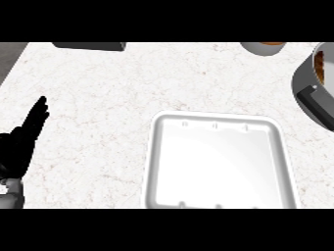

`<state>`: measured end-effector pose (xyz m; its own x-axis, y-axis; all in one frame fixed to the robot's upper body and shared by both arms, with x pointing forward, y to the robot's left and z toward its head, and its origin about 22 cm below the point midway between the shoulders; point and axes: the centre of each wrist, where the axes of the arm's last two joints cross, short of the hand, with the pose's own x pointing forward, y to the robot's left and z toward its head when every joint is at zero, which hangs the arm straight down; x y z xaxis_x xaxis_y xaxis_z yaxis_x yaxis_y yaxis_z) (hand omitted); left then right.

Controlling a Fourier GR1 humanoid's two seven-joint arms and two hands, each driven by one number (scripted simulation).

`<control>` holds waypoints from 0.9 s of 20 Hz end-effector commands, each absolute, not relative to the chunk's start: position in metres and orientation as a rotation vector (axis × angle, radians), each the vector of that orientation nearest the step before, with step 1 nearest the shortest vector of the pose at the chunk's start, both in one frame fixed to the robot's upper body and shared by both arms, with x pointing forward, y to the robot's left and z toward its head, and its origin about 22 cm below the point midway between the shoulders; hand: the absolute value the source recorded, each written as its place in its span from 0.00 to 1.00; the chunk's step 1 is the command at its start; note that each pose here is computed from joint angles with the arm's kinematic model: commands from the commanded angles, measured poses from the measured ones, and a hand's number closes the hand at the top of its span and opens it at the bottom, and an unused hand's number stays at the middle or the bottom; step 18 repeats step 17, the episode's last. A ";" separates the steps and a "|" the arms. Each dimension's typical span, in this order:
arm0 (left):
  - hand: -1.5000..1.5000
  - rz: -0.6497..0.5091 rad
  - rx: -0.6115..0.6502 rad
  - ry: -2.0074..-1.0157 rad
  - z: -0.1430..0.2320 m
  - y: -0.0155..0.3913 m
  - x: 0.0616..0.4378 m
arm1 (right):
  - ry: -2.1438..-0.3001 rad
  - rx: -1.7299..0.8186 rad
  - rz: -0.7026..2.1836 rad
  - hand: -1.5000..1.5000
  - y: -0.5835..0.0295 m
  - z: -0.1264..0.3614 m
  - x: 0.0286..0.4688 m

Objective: Pick the croissant from the tray and place it in the pot

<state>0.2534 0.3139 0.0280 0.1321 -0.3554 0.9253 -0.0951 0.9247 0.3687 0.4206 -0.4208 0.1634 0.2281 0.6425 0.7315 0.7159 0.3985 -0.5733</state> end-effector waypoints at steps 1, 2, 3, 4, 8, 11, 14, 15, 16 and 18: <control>0.50 -0.183 0.379 -1.438 0.030 0.320 0.252 | -1.617 -1.231 -0.264 0.00 -0.422 0.169 0.420; 0.50 -0.189 0.393 -1.433 0.027 0.315 0.253 | -1.636 -1.219 -0.296 0.00 -0.430 0.169 0.416; 0.50 -0.174 0.385 -1.429 0.030 0.306 0.258 | -1.660 -1.172 -0.320 0.00 -0.441 0.185 0.412; 0.50 -0.190 0.379 -1.421 0.025 0.317 0.248 | -1.630 -1.155 -0.327 0.00 -0.435 0.165 0.413; 0.50 -0.167 0.402 -1.407 0.025 0.313 0.244 | -1.646 -1.046 -0.298 0.00 -0.461 0.163 0.397; 0.50 -0.166 0.420 -1.404 0.020 0.319 0.243 | -1.672 -0.954 -0.324 0.00 -0.454 0.136 0.395; 0.50 -0.160 0.418 -1.390 0.015 0.337 0.232 | -1.687 -0.944 -0.355 0.00 -0.470 0.133 0.382; 0.50 -0.143 0.425 -1.394 0.017 0.315 0.235 | -1.699 -0.941 -0.364 0.00 -0.476 0.122 0.374; 0.50 -0.155 0.430 -1.404 0.024 0.331 0.241 | -1.694 -0.971 -0.355 0.00 -0.481 0.130 0.373; 0.50 -0.144 0.423 -1.392 0.027 0.336 0.239 | -1.689 -0.951 -0.356 0.00 -0.499 0.110 0.351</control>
